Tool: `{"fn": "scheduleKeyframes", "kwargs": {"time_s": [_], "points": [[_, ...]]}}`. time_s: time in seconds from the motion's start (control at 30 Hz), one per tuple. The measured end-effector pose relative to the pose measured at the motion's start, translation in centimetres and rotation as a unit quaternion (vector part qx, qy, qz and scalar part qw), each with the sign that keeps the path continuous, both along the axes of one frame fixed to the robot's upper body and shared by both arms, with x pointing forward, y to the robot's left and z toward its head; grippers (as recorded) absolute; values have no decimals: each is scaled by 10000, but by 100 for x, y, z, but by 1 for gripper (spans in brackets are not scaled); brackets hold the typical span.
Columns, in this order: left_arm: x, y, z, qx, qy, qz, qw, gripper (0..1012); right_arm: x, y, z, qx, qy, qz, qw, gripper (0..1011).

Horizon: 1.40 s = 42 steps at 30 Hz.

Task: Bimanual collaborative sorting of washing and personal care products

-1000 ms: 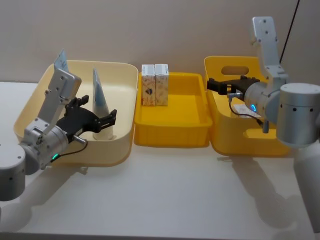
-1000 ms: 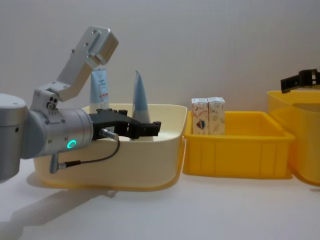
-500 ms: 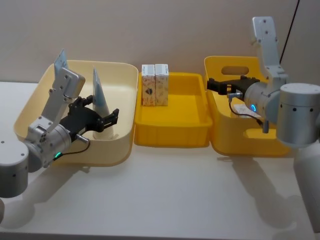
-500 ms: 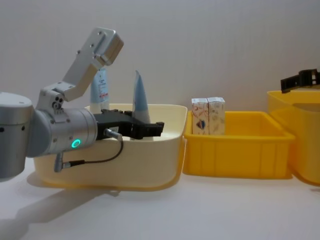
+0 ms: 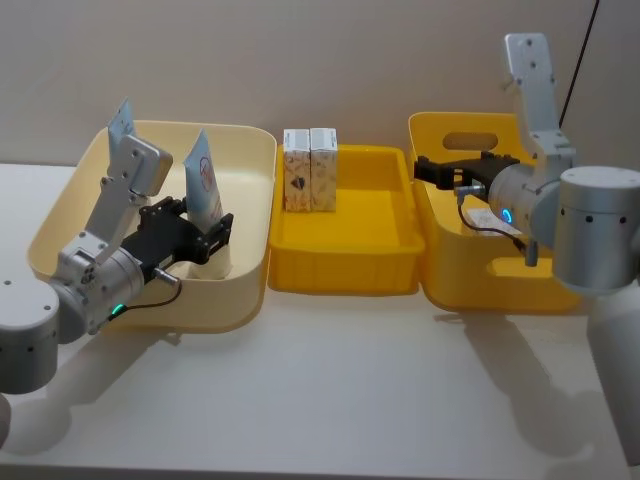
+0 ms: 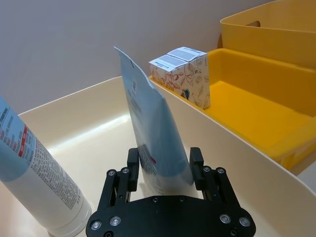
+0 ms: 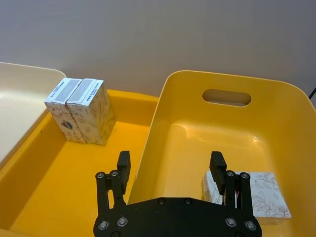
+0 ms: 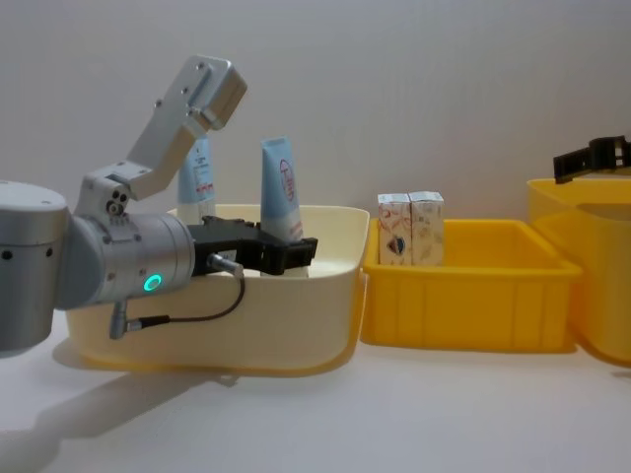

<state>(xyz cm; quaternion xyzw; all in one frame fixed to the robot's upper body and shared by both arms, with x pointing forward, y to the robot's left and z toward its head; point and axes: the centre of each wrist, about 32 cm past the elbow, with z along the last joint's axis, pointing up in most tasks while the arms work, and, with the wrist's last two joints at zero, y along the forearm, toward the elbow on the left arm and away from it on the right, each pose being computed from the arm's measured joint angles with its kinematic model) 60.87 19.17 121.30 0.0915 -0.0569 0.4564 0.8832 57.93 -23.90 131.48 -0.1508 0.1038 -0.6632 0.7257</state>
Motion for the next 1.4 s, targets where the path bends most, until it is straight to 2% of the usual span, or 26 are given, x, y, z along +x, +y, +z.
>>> {"fn": "scheduleKeyframes", "kwargs": {"time_s": [1.4], "points": [[7, -3, 0, 4, 7, -6, 10000, 362, 0, 0, 0, 0, 0, 0, 10000, 1001]]}}
